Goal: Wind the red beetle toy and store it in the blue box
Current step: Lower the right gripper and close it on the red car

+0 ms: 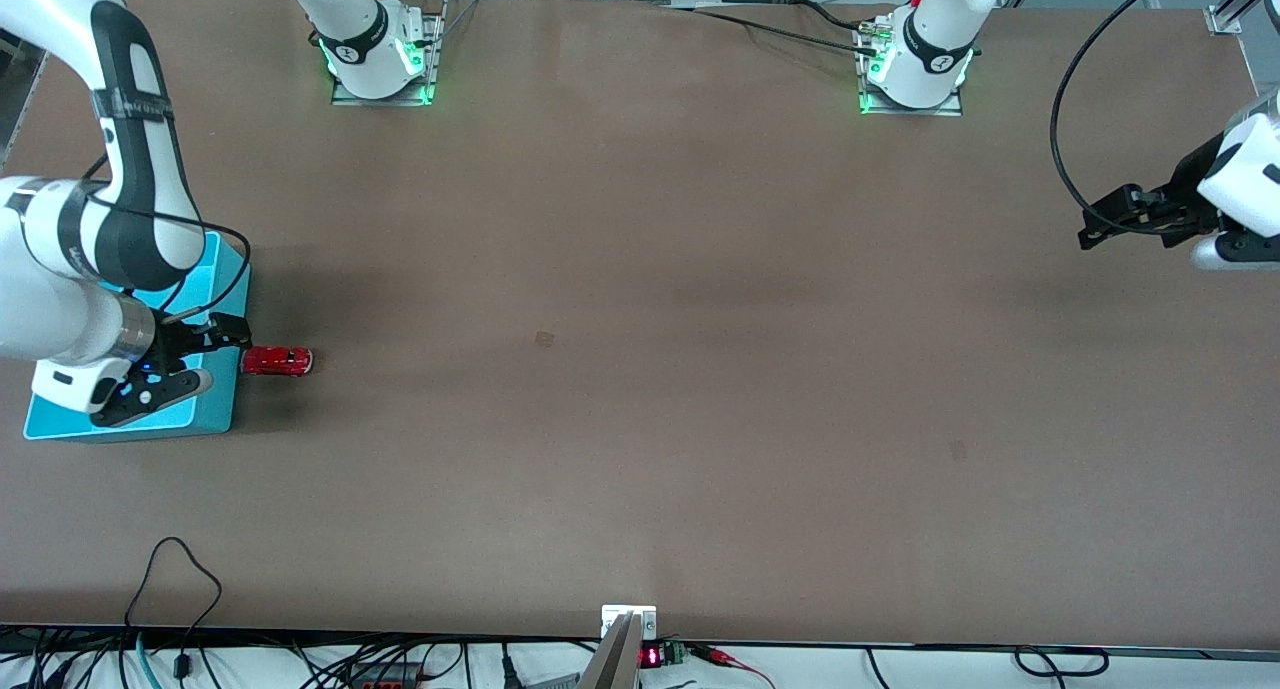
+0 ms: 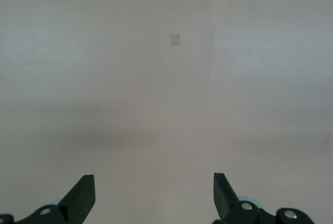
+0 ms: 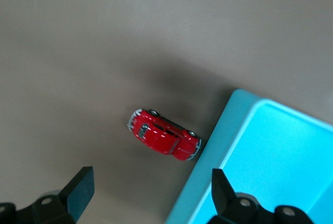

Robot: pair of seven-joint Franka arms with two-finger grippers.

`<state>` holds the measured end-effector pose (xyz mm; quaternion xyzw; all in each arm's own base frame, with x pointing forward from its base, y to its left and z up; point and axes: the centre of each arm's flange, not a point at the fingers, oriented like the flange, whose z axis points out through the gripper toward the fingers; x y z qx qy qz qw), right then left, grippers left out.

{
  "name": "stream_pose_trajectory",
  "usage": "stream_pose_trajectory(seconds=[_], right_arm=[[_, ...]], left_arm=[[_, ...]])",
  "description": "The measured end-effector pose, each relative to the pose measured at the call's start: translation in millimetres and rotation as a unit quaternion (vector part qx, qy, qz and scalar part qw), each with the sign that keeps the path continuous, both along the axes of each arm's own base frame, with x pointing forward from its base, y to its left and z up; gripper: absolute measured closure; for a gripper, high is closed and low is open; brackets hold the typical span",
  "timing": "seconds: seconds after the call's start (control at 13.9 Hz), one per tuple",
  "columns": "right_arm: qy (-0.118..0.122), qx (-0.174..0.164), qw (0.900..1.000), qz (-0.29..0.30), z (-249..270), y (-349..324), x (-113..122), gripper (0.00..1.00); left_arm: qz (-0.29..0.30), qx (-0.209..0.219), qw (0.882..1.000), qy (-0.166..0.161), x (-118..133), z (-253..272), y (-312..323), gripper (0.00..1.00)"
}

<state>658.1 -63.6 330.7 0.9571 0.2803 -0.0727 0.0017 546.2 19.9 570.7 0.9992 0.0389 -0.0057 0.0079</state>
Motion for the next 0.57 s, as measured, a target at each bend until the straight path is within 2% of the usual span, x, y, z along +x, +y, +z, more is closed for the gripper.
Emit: stream_pose_trajectory(seconds=[0.14,0.36,0.57], right_arm=[[0.004,0.011,0.996,0.085,-20,-7,1,0.0],[0.017,0.026,0.983,0.18,-48,-10,-4,0.0],[0.02,0.046,0.954,0.295,-73,-5,-13,0.0]], left_arm=[[0.007,0.006,1.0,-0.003,-4,1,-3,0.0],[0.008,0.008,1.0,-0.003,-4,0,-7,0.0],[0.01,0.008,1.0,-0.001,-4,0,-4,0.0]])
